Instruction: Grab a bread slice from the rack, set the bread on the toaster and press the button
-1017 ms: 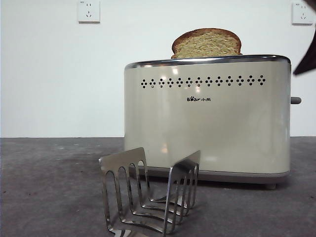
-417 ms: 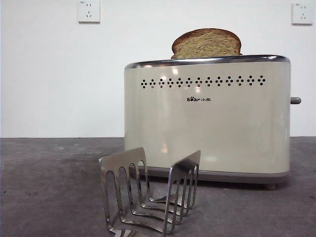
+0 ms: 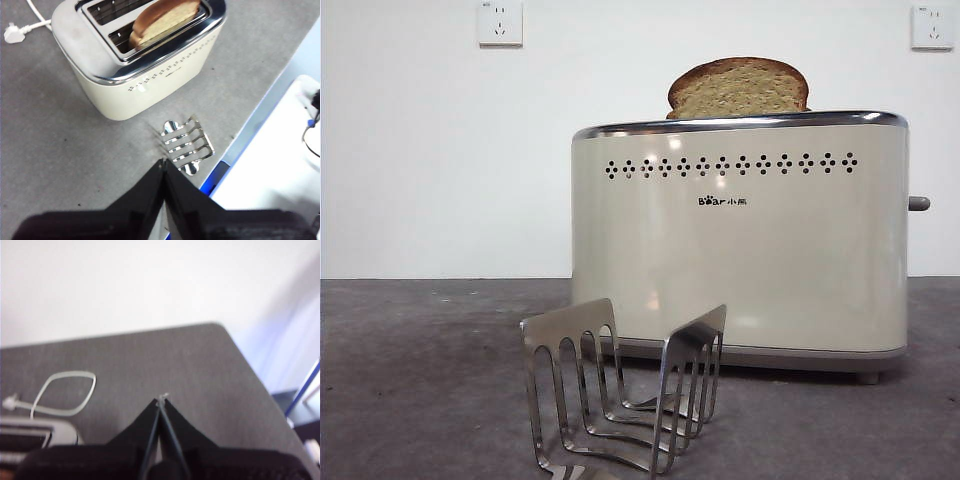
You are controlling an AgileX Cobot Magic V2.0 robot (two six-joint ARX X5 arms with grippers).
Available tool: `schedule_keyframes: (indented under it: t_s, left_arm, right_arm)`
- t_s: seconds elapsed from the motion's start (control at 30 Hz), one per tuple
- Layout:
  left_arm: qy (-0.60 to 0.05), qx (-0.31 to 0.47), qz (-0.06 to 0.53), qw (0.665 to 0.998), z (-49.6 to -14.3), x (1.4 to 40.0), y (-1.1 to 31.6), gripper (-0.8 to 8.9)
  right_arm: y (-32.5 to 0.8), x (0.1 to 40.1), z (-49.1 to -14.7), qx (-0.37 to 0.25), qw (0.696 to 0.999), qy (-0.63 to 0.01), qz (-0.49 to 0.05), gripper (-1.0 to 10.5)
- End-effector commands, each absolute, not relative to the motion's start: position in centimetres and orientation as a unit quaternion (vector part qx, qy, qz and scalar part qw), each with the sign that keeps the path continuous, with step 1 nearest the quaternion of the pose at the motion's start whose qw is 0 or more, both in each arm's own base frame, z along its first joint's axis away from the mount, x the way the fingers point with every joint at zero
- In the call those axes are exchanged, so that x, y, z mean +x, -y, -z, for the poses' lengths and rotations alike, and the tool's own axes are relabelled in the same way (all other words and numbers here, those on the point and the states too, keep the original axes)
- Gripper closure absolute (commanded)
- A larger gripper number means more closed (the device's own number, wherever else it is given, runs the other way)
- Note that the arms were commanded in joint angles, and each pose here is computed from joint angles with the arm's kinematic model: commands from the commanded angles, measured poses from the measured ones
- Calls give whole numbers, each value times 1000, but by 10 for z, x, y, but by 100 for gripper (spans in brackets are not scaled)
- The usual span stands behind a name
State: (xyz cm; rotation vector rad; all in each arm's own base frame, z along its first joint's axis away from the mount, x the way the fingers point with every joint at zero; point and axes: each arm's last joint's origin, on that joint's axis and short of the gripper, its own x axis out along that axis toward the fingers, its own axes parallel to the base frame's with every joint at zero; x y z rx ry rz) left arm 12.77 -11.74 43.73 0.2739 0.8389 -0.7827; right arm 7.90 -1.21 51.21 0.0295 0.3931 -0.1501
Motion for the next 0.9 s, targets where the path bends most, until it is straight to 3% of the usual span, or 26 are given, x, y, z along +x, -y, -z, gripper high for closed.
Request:
schedule_keyframes:
  t_s: [0.03, 0.33, 0.5, 0.73, 0.83, 0.9]
  left_arm:
    - [-398, 117, 348, 841, -437, 133, 111, 817]
    - [-392, 67, 236, 887, -434, 139, 62, 816]
    - [-250, 118, 198, 940, -414, 136, 39, 816]
    - [-37, 129, 101, 986, -326, 135, 15, 817]
    - [8, 103, 75, 992, -262, 124, 9, 816]
    - [-2, 70, 70, 995, -221, 116, 7, 816]
  right_arm:
    - [13, 84, -508, 14, 969, -237, 73, 947]
    - [19, 126, -494, 20, 947, -313, 71, 947]
    - [25, 162, -483, 23, 931, -357, 70, 947]
    - [33, 216, -457, 28, 902, -425, 67, 947]
    - [37, 244, -440, 31, 884, -461, 66, 947]
    - [40, 263, -428, 32, 876, -478, 65, 947]
